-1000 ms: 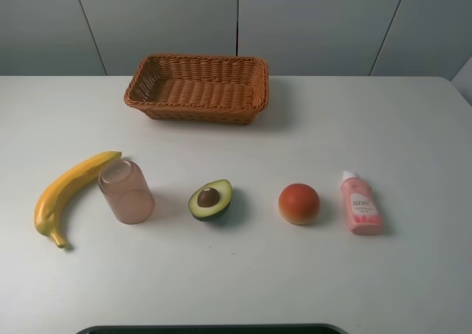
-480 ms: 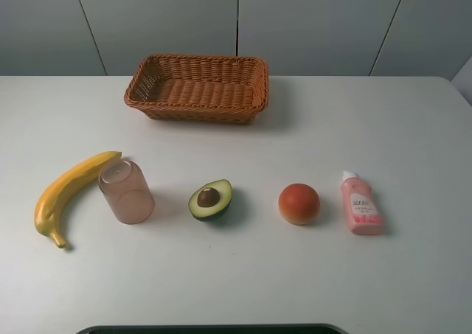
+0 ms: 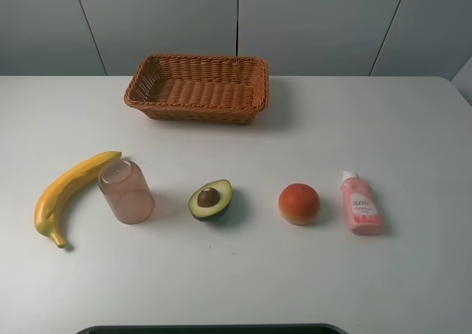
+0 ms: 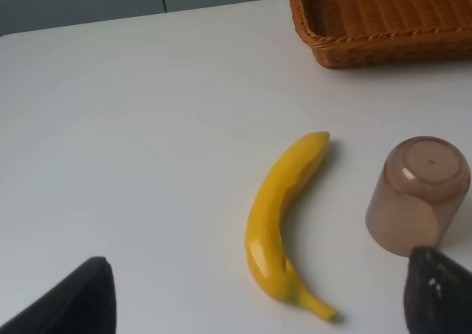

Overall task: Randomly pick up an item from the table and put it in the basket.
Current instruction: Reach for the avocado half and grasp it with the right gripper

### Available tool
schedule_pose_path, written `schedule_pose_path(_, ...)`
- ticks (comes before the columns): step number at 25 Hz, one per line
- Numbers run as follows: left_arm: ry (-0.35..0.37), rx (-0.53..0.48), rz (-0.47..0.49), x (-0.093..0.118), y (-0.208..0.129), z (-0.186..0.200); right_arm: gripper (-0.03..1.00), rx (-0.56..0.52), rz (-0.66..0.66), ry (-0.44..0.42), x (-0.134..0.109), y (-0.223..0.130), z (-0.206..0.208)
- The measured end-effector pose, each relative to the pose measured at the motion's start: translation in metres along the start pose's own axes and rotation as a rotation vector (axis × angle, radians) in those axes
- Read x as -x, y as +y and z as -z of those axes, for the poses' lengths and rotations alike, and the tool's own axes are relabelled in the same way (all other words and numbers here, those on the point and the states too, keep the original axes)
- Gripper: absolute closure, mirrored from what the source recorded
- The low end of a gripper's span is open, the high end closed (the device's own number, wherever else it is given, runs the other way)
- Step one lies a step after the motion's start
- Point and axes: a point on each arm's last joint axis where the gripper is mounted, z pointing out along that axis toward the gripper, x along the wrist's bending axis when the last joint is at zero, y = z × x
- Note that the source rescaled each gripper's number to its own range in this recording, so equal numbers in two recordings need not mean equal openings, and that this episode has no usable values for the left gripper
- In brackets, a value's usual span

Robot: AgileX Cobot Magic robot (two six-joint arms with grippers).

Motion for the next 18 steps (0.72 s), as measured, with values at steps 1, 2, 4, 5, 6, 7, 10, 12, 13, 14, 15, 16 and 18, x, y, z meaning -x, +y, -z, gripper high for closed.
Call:
schedule_pose_path(1,0.0,0.0,0.0,0.0,0.0,0.0,-0.02,0.0,0.0,0.0,0.0,0.0,0.0)
schedule_pose_path(2,0.0,0.0,0.0,0.0,0.0,0.0,-0.02,0.0,0.0,0.0,0.0,0.0,0.0)
schedule_pose_path(4,0.0,0.0,0.0,0.0,0.0,0.0,-0.02,0.0,0.0,0.0,0.0,0.0,0.0)
schedule_pose_path(5,0.0,0.0,0.0,0.0,0.0,0.0,-0.02,0.0,0.0,0.0,0.0,0.0,0.0)
schedule_pose_path(6,0.0,0.0,0.0,0.0,0.0,0.0,-0.02,0.0,0.0,0.0,0.0,0.0,0.0)
schedule_pose_path(7,0.0,0.0,0.0,0.0,0.0,0.0,-0.02,0.0,0.0,0.0,0.0,0.0,0.0)
schedule_pose_path(10,0.0,0.0,0.0,0.0,0.0,0.0,-0.02,0.0,0.0,0.0,0.0,0.0,0.0)
schedule_pose_path(12,0.0,0.0,0.0,0.0,0.0,0.0,-0.02,0.0,0.0,0.0,0.0,0.0,0.0)
schedule_pose_path(13,0.0,0.0,0.0,0.0,0.0,0.0,-0.02,0.0,0.0,0.0,0.0,0.0,0.0)
schedule_pose_path(14,0.0,0.0,0.0,0.0,0.0,0.0,-0.02,0.0,0.0,0.0,0.0,0.0,0.0)
schedule_pose_path(15,0.0,0.0,0.0,0.0,0.0,0.0,-0.02,0.0,0.0,0.0,0.0,0.0,0.0)
schedule_pose_path(16,0.0,0.0,0.0,0.0,0.0,0.0,-0.02,0.0,0.0,0.0,0.0,0.0,0.0)
schedule_pose_path(18,0.0,0.0,0.0,0.0,0.0,0.0,-0.02,0.0,0.0,0.0,0.0,0.0,0.0)
